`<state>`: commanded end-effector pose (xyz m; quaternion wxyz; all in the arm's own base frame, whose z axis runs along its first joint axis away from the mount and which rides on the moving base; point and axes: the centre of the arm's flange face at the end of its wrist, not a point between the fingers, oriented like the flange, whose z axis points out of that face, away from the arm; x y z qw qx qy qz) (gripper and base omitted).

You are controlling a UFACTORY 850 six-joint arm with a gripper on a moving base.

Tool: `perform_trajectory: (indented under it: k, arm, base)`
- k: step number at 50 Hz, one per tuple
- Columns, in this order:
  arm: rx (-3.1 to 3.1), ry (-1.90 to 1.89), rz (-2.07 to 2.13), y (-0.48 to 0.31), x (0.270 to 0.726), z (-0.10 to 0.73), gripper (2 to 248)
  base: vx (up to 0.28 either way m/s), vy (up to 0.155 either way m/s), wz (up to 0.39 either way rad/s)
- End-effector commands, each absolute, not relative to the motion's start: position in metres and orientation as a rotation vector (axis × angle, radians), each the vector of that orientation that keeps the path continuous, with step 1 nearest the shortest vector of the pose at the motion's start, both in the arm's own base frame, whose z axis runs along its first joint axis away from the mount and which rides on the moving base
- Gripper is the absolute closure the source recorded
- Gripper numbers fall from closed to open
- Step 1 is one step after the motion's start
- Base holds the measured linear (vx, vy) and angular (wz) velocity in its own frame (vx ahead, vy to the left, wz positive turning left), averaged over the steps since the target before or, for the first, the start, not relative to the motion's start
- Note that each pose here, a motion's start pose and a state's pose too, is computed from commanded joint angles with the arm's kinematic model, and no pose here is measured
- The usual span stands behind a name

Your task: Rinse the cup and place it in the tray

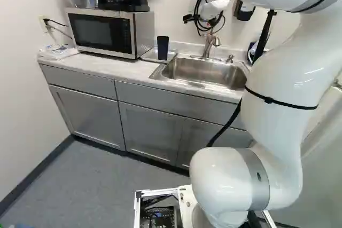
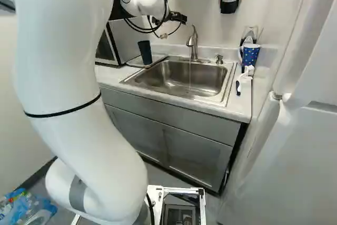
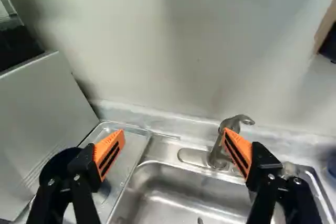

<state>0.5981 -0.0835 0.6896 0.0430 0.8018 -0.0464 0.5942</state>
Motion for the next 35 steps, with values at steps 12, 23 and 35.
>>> perform_trajectory:
  k: [12,23,35]
  arm:
    - [2.381,-0.071,1.829,-0.101,0.608,0.692,3]
    - [2.369,-0.088,1.829,-0.113,0.624,0.691,3]
    - [2.357,-0.097,1.834,-0.122,0.646,0.689,3]
  base:
    - [0.000,0.000,0.000]
    - [0.000,0.000,0.000]
    - [0.000,0.000,0.000]
